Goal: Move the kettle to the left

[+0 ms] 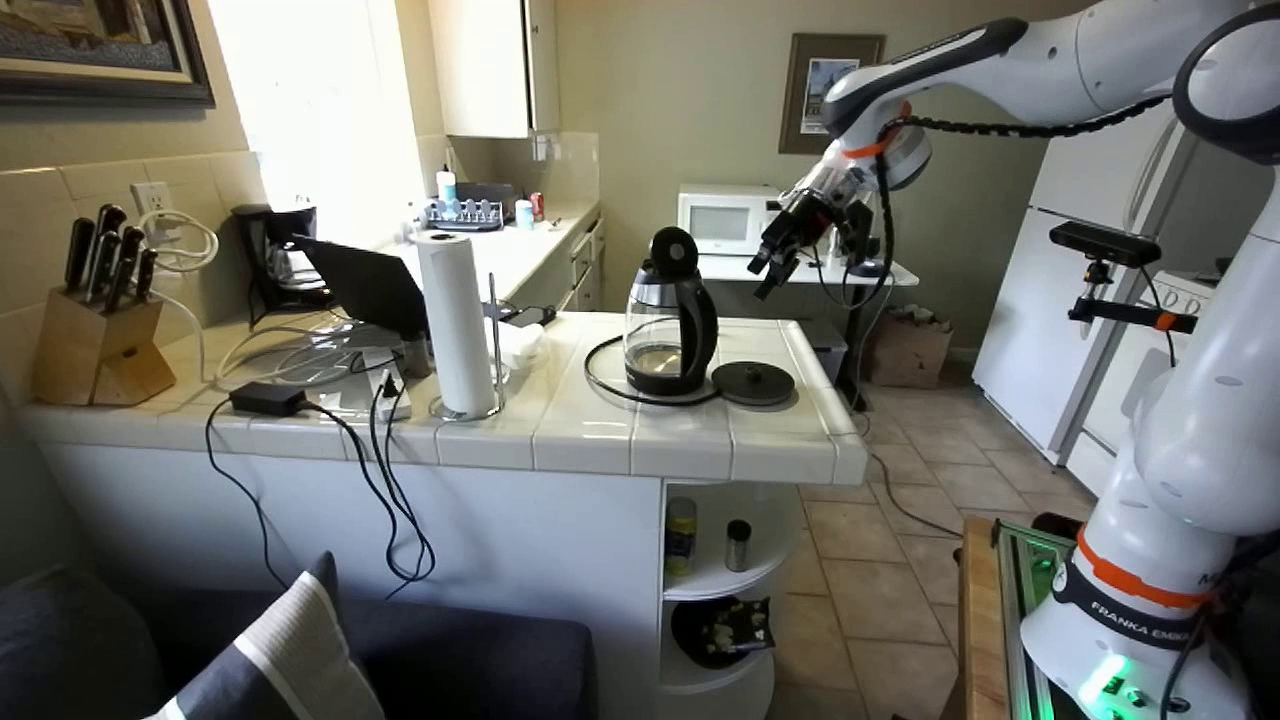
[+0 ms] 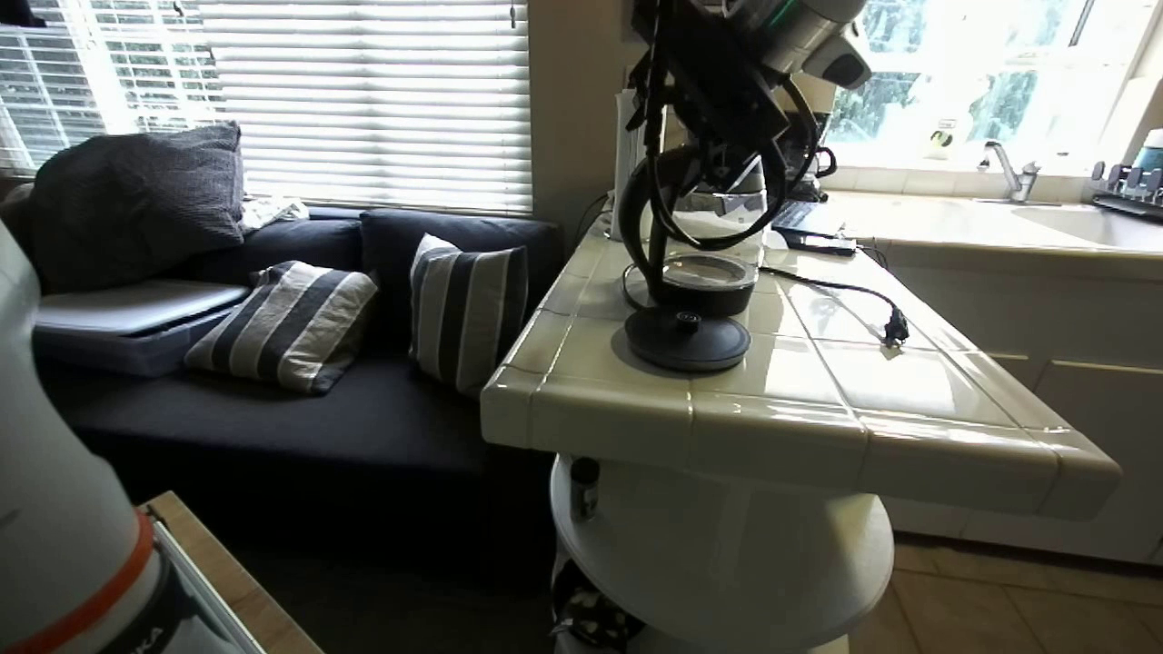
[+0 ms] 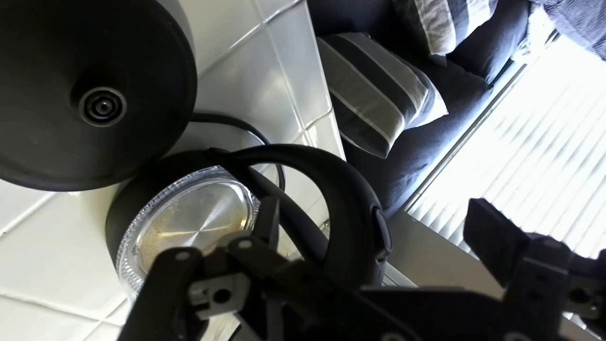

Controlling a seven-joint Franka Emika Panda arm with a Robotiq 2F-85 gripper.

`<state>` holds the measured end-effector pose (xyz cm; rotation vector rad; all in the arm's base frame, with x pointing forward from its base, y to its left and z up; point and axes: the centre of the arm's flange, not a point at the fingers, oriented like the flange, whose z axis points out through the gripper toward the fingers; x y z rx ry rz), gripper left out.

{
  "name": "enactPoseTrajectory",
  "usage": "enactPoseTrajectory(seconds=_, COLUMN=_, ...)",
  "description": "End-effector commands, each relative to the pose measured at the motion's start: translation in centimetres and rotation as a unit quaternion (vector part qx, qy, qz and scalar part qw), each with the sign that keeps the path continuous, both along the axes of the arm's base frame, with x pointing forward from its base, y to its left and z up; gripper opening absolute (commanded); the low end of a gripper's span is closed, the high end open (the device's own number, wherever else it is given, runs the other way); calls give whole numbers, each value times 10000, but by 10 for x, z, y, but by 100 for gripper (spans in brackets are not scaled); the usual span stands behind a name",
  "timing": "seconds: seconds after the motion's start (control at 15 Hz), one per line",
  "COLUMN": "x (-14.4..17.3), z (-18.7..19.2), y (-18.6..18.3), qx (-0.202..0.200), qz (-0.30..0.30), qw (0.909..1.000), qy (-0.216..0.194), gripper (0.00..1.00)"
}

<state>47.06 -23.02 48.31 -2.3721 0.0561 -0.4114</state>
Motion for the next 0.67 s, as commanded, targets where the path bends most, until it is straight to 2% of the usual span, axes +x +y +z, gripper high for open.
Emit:
enactPoseTrajectory(seconds=0.0, x=0, z=2, y=1, qx=-6, qz=6, qw=10000, qy=-13, gripper=100)
enactPoseTrajectory(seconds=0.2, x=1, z=7, y=4, qx=-22, qz=29, qw=10000, qy=-49, gripper=100)
enactPoseTrajectory(seconds=0.33, x=11, z=1, y=6, qx=626, qz=322, qw=9972, qy=-245, gripper=100)
enactPoseTrajectory(seconds=0.6, x=30, z=-22, y=6, qx=1367, qz=615, qw=9843, qy=-932, gripper=100)
